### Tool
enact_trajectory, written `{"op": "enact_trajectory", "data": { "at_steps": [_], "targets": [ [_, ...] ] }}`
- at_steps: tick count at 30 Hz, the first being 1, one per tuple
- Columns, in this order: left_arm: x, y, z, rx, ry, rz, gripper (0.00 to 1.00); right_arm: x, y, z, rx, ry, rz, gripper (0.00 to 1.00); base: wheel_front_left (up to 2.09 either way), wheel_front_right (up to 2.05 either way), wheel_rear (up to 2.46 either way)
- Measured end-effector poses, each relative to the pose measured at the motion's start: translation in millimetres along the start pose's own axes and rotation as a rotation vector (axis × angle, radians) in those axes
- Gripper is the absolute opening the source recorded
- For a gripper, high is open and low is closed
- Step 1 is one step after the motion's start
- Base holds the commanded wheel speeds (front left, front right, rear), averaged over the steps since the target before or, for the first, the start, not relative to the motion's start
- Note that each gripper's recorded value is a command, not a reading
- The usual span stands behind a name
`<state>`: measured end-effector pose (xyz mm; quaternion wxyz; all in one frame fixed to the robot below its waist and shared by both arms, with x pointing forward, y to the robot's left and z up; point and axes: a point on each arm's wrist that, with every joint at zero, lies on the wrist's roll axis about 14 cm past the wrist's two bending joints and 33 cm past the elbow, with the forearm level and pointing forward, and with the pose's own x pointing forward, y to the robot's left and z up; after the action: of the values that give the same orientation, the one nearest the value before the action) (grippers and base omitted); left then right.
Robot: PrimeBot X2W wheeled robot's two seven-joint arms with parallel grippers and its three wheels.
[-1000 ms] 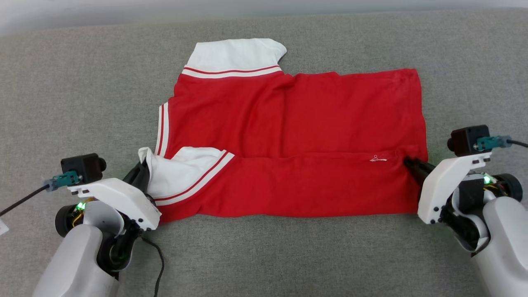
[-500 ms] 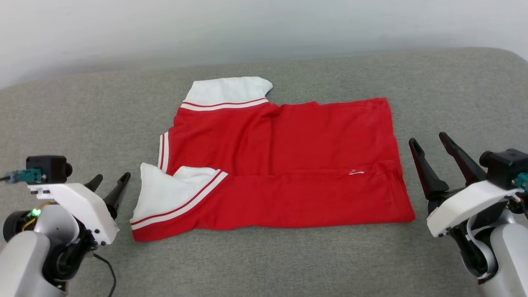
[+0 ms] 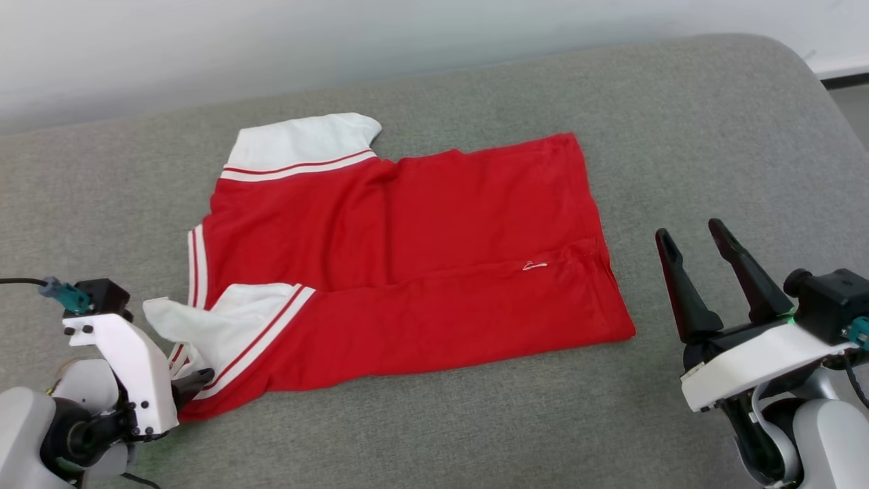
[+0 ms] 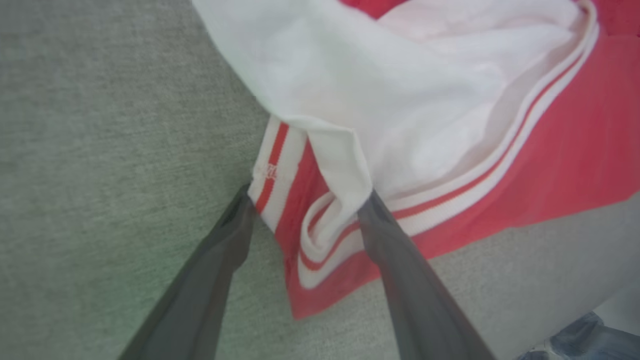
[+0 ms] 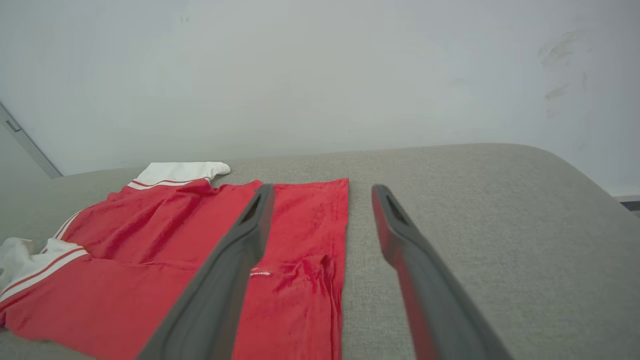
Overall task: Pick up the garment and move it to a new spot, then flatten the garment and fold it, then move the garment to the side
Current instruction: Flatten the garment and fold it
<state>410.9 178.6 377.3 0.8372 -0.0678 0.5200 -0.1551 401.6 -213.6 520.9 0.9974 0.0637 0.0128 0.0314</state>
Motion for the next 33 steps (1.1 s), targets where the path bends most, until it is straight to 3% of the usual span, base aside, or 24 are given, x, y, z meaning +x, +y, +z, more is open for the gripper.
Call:
{"op": "enact_trajectory", "data": {
  "at_steps": [1,3,11,17,22,31,32,33],
  "targets": [
    [3.6,-1.1,-1.7,-0.007,0.016,-0.008,0.75,-1.5,-3.3,-2.2,0.001,0.009,-0.011,1.0,0.0,0.0,0.0],
    [9.1,-3.1,-2.3,-0.015,0.031,-0.02,0.0,-4.1,-12.0,-3.0,0.006,0.018,-0.037,1.0,0.0,0.0,0.0],
    [9.4,-8.6,7.8,-0.014,-0.066,-0.038,0.0,-8.3,-38.2,-15.8,0.032,0.154,-0.092,1.0,0.0,0.0,0.0],
    [-10.0,-11.9,32.3,0.005,-0.222,-0.038,0.0,-11.5,-47.9,-68.8,0.09,0.55,-0.087,1.0,0.0,0.0,0.0],
    [-22.7,-15.3,36.7,0.033,-0.283,-0.035,0.0,-5.3,-28.4,-103.8,0.123,0.805,-0.025,1.0,0.0,0.0,0.0],
    [-19.0,-12.0,33.8,0.019,-0.29,-0.031,0.0,14.2,3.5,-153.3,0.144,1.029,0.047,1.0,0.0,0.0,0.0],
    [-17.9,-11.8,32.3,0.016,-0.288,-0.033,0.0,14.6,4.8,-156.8,0.146,1.047,0.05,0.88,0.0,0.0,0.0],
    [-17.1,-11.7,31.0,0.011,-0.287,-0.033,0.0,15.1,6.7,-158.8,0.146,1.059,0.056,0.45,0.0,0.0,0.0]
  ]
}}
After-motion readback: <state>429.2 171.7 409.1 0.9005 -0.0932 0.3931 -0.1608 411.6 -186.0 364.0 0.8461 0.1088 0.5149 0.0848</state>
